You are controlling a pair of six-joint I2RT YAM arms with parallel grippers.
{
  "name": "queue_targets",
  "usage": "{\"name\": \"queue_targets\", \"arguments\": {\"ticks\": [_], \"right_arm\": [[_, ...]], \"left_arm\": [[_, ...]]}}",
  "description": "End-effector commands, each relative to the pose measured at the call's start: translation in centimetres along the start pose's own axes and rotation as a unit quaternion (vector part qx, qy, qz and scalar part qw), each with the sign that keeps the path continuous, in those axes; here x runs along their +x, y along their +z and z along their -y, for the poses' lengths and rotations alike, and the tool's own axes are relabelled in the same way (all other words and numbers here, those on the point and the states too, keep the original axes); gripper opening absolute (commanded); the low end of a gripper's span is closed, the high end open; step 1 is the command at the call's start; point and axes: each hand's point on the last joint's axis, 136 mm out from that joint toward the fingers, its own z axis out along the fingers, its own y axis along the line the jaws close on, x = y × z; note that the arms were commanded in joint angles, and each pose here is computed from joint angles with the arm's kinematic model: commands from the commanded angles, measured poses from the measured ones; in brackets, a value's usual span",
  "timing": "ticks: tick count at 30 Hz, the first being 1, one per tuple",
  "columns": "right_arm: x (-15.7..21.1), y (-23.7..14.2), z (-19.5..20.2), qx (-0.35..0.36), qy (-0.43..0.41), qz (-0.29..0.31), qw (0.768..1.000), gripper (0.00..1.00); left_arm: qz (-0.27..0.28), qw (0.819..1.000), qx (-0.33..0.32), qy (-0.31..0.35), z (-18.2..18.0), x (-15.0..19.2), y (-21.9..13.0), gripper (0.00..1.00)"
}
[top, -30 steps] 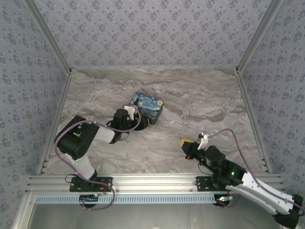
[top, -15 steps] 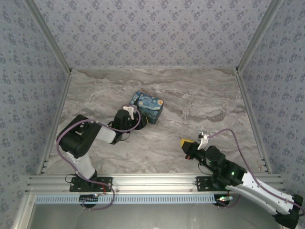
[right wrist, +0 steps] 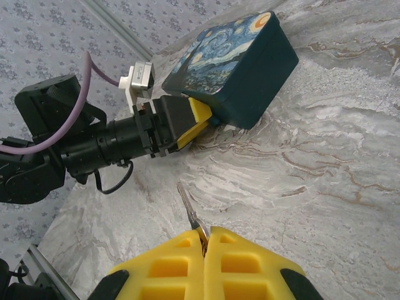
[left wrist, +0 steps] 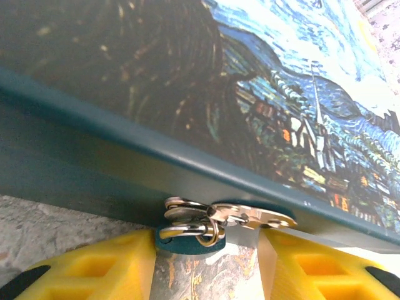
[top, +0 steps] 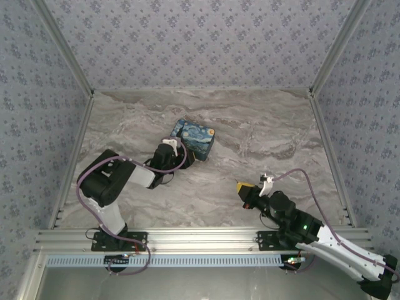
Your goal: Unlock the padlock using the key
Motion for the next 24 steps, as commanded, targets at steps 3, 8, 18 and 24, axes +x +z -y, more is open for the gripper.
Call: {"name": "queue_targets", "arguments": {"ticks": [3,8,18,24], "right_arm": [[-0.1,0.0,0.1,-0.001,0.002,0.007,1.000,0.00],[-0.1,0.0,0.1,-0.002,0.003,0.008,1.000,0.00],[0.0,0.0,0.2,0.000,0.003,0.006,1.000,0.00],[-0.1,0.1,0.3,0.005,0.003,0.009,1.000,0.00]], "left_arm": [[-0.050,0.999,-0.007,-0.011,-0.2,2.9,1.1,0.44],[-0.045,0.999,-0.010,-0.022,-0.3,2.7,1.5,0.40],[-0.039,0.999,-0.007,-0.022,0.3,2.0,1.6,0.34],[-0.035,0.999,0.008,-0.028,1.5,1.1,0.9,0.32]]}}
